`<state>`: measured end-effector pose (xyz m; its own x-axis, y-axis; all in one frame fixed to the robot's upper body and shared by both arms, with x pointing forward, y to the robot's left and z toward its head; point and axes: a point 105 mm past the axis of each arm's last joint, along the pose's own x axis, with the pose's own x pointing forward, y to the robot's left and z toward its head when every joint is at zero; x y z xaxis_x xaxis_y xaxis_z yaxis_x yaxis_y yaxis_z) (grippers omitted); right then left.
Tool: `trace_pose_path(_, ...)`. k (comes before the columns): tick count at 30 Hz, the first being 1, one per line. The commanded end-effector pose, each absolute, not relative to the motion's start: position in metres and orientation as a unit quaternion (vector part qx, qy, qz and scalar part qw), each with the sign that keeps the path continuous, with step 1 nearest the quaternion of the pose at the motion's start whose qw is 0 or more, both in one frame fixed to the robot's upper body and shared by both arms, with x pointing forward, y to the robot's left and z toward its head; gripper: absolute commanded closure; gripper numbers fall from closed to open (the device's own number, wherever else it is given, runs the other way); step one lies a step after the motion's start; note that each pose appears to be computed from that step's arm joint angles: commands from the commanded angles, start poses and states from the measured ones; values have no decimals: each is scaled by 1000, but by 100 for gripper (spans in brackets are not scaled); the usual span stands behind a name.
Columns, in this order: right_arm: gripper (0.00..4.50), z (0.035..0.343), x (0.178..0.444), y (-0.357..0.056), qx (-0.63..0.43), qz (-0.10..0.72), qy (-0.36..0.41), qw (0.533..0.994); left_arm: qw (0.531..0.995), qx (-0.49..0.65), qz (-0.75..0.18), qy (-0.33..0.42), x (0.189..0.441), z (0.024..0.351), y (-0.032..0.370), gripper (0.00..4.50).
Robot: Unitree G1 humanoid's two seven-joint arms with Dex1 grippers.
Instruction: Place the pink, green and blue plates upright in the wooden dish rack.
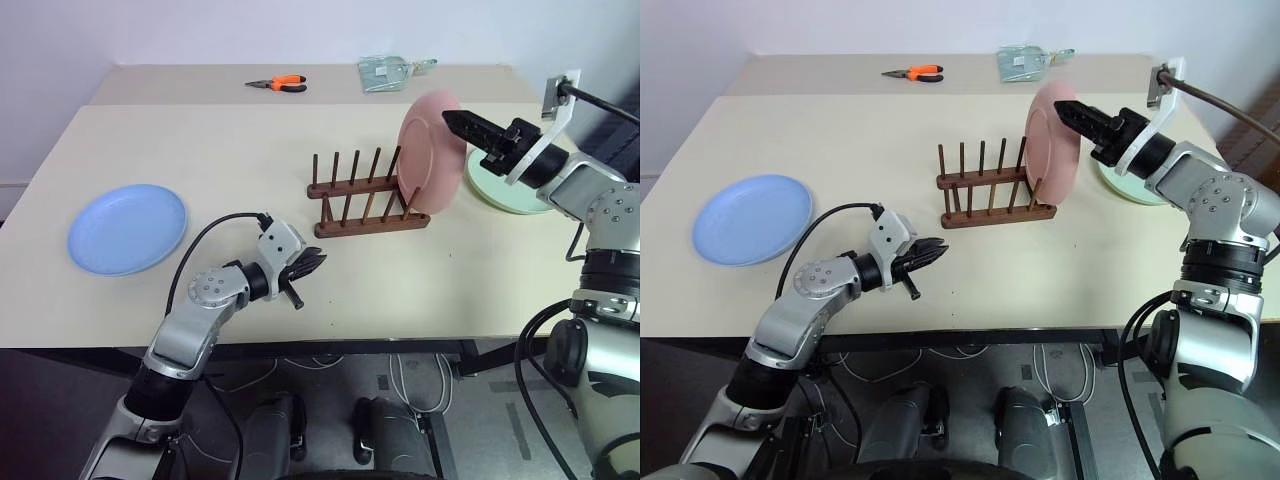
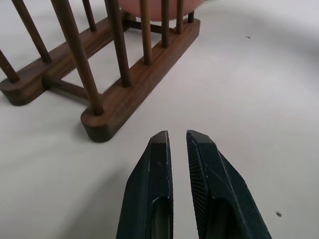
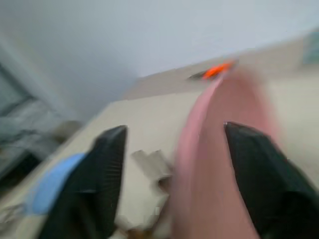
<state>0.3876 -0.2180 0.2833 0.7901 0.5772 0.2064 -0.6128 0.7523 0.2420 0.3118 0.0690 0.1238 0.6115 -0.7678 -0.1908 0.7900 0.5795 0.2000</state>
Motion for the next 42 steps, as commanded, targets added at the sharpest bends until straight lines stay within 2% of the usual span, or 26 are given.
trace_pose_path(1, 154, 312, 373, -254, 74, 253, -141, 954, 887, 133, -441, 17, 307, 136, 68, 396)
trace_pose_path(4, 154, 282, 370, -289, -6, 186, -96, 978, 887, 132, -442, 20, 307, 135, 67, 396)
trace_pose_path(8, 154, 234, 378, -300, -98, 167, -20, 981, 882, 132, -452, 21, 306, 133, 63, 396)
trace_pose_path(13, 154, 179, 400, -311, -306, 148, 77, 937, 879, 135, -458, 21, 310, 133, 60, 396)
trace_pose_path(18, 154, 163, 419, -316, -384, 135, 126, 905, 880, 136, -455, 22, 312, 133, 62, 396)
trace_pose_path(25, 154, 152, 428, -320, -384, 96, 167, 903, 883, 135, -448, 25, 308, 130, 65, 396)
trace_pose_path(31, 437, 144, 426, -322, -378, 98, 189, 901, 886, 135, -443, 29, 305, 128, 69, 396)
trace_pose_path(32, 448, 144, 426, -324, -379, 95, 189, 901, 885, 136, -444, 30, 305, 128, 69, 396)
trace_pose_path(42, 448, 151, 422, -328, -406, 98, 163, 894, 882, 138, -450, 28, 306, 129, 65, 396)
